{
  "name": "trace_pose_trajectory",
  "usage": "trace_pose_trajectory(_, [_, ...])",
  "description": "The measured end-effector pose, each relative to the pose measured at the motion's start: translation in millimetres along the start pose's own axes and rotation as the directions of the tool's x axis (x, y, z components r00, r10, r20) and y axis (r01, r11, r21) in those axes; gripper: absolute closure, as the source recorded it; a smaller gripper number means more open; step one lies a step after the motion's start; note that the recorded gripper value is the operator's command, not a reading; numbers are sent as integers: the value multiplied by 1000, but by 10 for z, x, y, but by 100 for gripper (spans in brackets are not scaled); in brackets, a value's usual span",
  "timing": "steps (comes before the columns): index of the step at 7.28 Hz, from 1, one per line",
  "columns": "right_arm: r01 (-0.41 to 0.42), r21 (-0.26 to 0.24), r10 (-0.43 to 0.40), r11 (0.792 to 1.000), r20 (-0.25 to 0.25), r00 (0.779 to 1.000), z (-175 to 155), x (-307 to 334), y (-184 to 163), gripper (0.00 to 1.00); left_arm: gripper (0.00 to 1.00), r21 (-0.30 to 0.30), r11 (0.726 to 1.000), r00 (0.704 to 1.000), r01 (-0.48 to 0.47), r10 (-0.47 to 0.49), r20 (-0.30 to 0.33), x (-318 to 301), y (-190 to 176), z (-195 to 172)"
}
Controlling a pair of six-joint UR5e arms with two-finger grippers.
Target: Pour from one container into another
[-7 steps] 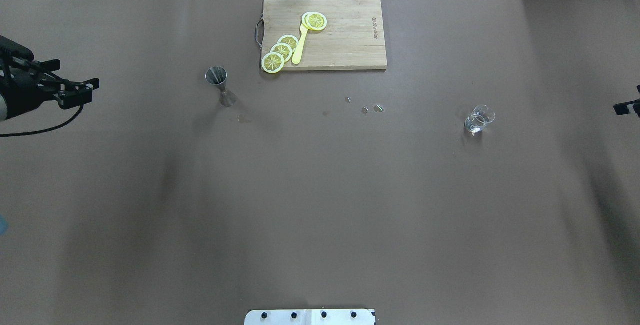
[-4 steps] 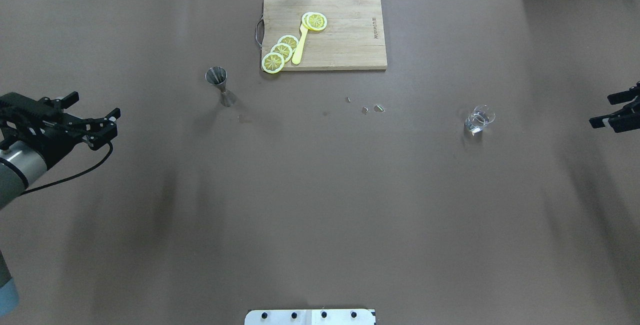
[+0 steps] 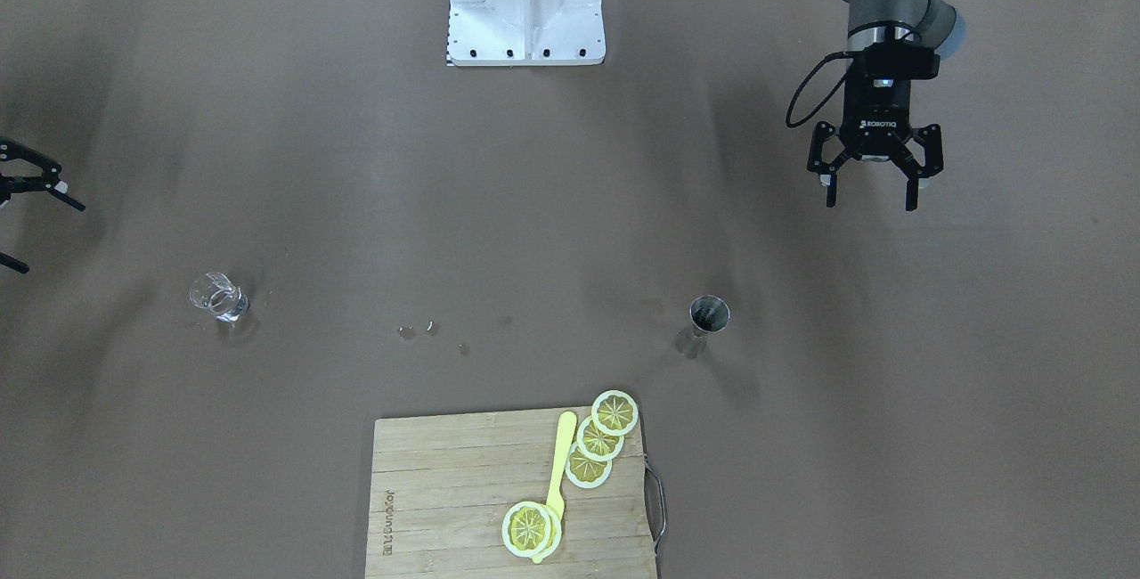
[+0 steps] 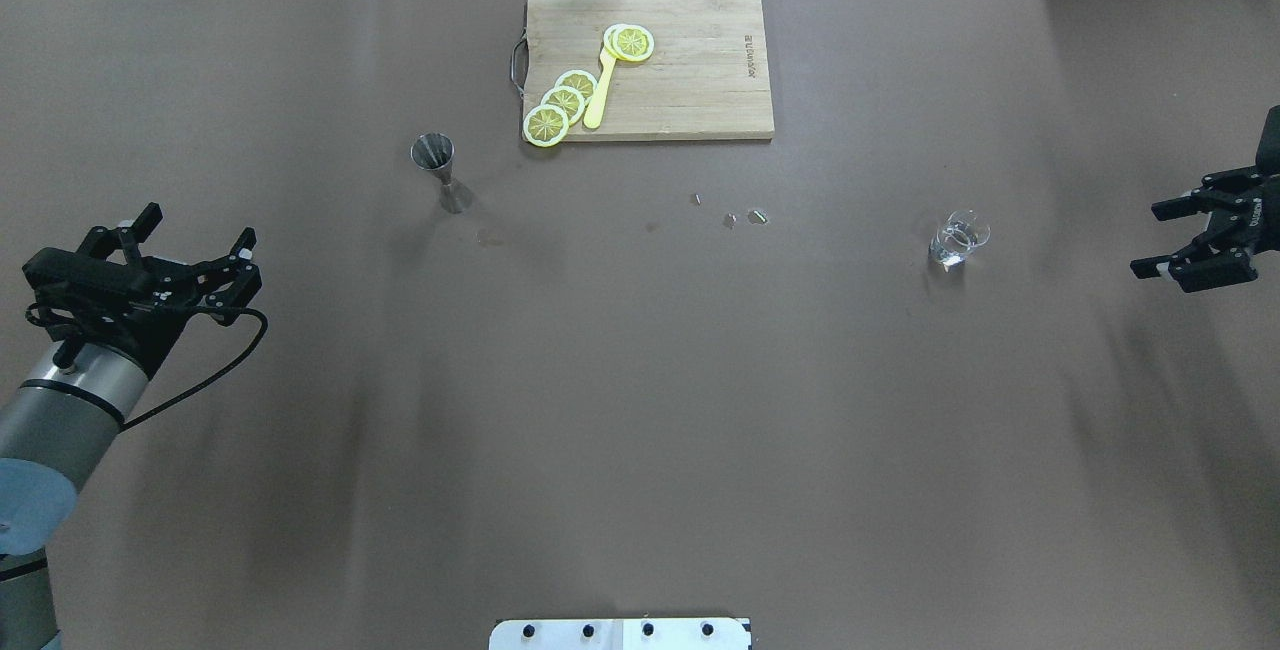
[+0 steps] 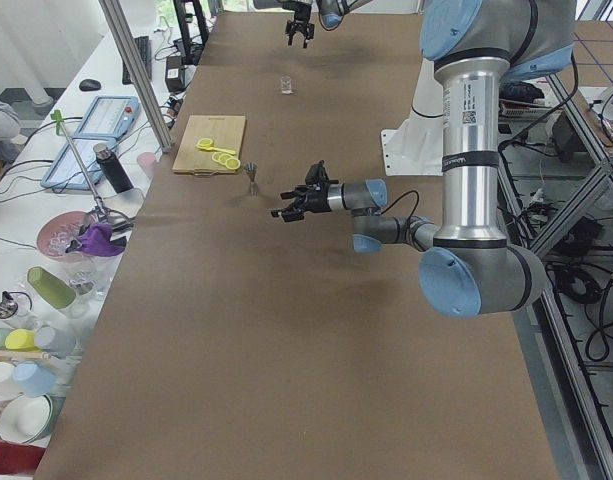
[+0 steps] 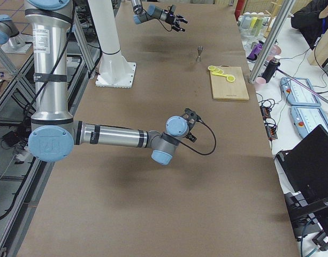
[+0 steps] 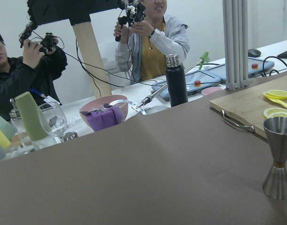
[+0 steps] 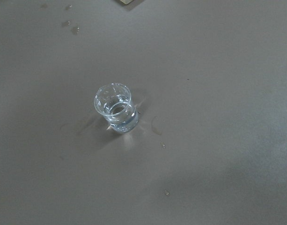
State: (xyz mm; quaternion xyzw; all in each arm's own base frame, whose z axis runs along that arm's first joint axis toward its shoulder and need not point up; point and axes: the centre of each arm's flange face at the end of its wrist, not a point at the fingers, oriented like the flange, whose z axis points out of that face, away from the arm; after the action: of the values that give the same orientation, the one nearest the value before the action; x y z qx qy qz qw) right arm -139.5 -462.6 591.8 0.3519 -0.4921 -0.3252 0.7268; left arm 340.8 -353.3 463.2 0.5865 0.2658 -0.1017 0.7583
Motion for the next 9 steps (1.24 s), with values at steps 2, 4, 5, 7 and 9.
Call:
trace_pose_trajectory(2, [100,43,-102,994,32,994,225,-44,-3,0,1,11,999,991,50,-51,125,443,-12,145])
trace_pose_trajectory(4, [215,80,-218,973,29,975,461,-9,-31,0,1,41,993,983,107,-112,145,929,-76,264])
trace_pose_trajectory(5, [266,91,-269,960,23,963,529,20,-18,0,1,61,991,980,117,-126,153,1169,-55,390])
trace_pose_trajectory(7, [348,111,-353,931,25,935,665,76,-19,0,3,82,991,977,109,-122,175,1396,91,579])
trace_pose_trajectory(9, [359,116,-366,926,52,929,837,114,-150,0,7,89,984,973,155,-168,161,1520,54,582])
